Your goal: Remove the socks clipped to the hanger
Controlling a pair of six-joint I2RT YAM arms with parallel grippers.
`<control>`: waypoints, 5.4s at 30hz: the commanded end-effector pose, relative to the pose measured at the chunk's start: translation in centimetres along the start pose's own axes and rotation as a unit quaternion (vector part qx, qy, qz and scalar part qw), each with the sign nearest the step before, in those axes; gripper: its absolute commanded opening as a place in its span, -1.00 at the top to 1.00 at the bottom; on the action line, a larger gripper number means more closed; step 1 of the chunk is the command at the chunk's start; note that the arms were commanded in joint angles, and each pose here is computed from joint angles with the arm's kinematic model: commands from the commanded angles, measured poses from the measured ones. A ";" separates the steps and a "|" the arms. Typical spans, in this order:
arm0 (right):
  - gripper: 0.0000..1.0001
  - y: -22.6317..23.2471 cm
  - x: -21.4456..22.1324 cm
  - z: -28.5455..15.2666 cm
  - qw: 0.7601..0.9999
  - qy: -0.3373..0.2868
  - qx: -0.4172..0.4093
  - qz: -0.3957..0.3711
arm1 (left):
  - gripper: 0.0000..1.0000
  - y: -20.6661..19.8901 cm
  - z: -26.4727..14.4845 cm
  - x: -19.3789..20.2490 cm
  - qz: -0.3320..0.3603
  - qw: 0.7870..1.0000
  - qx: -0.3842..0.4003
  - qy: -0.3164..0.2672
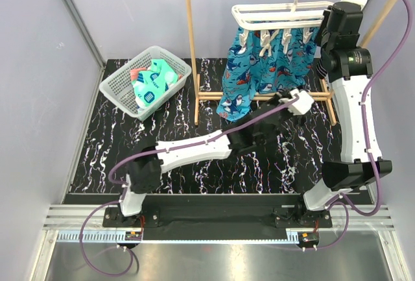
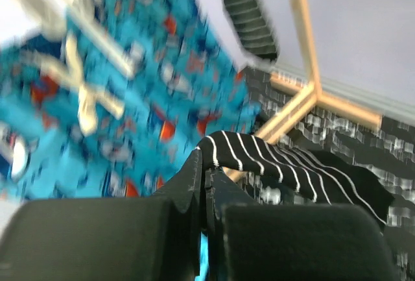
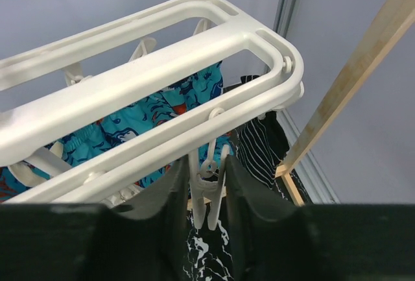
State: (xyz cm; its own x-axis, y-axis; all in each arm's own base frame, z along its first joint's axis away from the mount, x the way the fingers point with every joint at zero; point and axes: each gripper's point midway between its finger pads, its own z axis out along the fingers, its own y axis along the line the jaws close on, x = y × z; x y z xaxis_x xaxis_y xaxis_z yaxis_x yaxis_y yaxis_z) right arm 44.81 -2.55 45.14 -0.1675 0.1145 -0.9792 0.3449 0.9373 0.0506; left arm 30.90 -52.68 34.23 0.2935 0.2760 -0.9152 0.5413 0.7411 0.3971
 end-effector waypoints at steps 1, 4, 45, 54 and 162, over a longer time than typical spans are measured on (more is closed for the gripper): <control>0.30 0.2 -2.2 -2.2 0.999 -0.031 -0.019 0.023 | 1.00 6.0 -3.3 -3.3 -0.085 0.994 -0.063 -0.022; 0.03 0.5 -2.0 -2.8 0.999 -0.023 -0.033 0.031 | 1.00 8.4 -5.7 -2.5 -0.105 0.992 -0.076 0.006; -0.99 -2.3 7.2 -11.1 0.990 0.064 -0.077 0.095 | -0.73 34.0 -17.1 16.6 -0.405 0.871 -0.138 0.241; -0.99 -8.4 5.7 -4.6 0.995 0.041 -0.041 0.077 | -0.74 24.5 -18.2 12.2 -0.444 0.875 0.021 0.192; 1.00 3.2 4.5 -11.2 0.857 0.123 -0.378 0.327 | 1.00 2.4 4.4 -5.5 -0.314 0.932 0.165 -0.079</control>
State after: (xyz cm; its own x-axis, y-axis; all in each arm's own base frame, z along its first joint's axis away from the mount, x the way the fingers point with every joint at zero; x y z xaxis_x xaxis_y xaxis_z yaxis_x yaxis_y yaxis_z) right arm 35.78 4.05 41.37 -0.4148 0.6829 -0.6013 -0.1888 0.5818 0.7911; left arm 34.43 -56.39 36.35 -0.1300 -0.1748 -0.9760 0.8570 0.4752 -0.1993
